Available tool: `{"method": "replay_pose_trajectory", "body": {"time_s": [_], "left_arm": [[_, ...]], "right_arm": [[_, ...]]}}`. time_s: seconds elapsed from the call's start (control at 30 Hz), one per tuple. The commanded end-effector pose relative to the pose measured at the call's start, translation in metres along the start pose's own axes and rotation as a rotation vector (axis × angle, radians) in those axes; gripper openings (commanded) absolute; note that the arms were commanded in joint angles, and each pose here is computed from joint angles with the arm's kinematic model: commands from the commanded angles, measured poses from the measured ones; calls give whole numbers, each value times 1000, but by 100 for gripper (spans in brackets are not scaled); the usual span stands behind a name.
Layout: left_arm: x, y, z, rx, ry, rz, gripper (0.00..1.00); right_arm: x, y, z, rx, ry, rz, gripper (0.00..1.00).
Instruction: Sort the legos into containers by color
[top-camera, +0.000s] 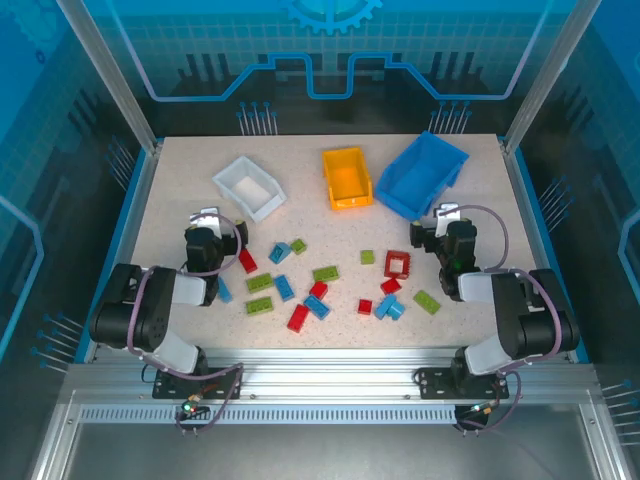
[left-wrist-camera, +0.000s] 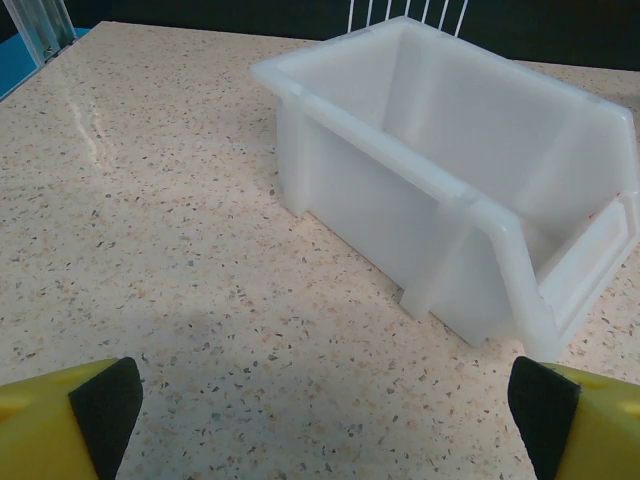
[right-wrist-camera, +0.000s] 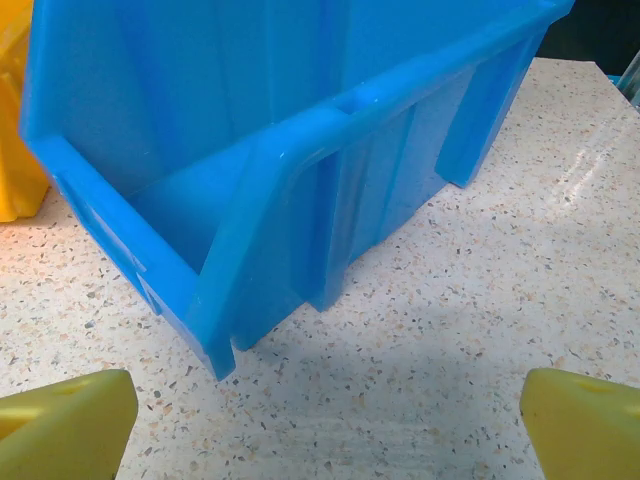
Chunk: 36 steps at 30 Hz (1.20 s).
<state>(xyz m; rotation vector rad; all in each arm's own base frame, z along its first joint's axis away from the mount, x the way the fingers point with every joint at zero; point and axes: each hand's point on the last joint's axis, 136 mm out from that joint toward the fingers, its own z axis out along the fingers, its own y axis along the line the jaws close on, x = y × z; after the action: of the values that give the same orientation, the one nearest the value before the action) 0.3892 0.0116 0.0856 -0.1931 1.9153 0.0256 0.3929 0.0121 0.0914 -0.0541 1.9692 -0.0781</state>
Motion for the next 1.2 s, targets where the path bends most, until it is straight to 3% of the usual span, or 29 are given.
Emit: {"method": "replay_pose_trajectory", "body": {"time_s": [0.0,0.57,0.63,0.7,0.8,0.97,1.03,1.1,1.17], "left_arm": [[-11,-1,2,13,-26,13,99],[-11,-1,2,14,-28,11,99],[-17,-2,-4,23,-69,14,99],[-37,-5,-29,-3,-144,46,99],[-82,-32,-78,36,-265,89,99],[-169,-73,-161,130,-350,27,99],[-181,-74,-177,136,-231,-147,99],[-167,-69,-188,122,-26,-324,99],[-162,-88,-187,238,56,-388,99]], "right_arm": [[-4,3,1,-15,-14,10,100],[-4,2,1,-15,-14,11,100],[-10,-1,-1,-2,-20,16,100],[-21,-12,-8,59,6,36,100],[-57,-17,-34,119,-53,27,100],[-162,-5,-132,77,-248,79,100],[-180,-12,-168,43,-210,319,100],[-178,-11,-196,-22,-114,546,100],[-189,19,-208,-255,-94,527,97]]}}
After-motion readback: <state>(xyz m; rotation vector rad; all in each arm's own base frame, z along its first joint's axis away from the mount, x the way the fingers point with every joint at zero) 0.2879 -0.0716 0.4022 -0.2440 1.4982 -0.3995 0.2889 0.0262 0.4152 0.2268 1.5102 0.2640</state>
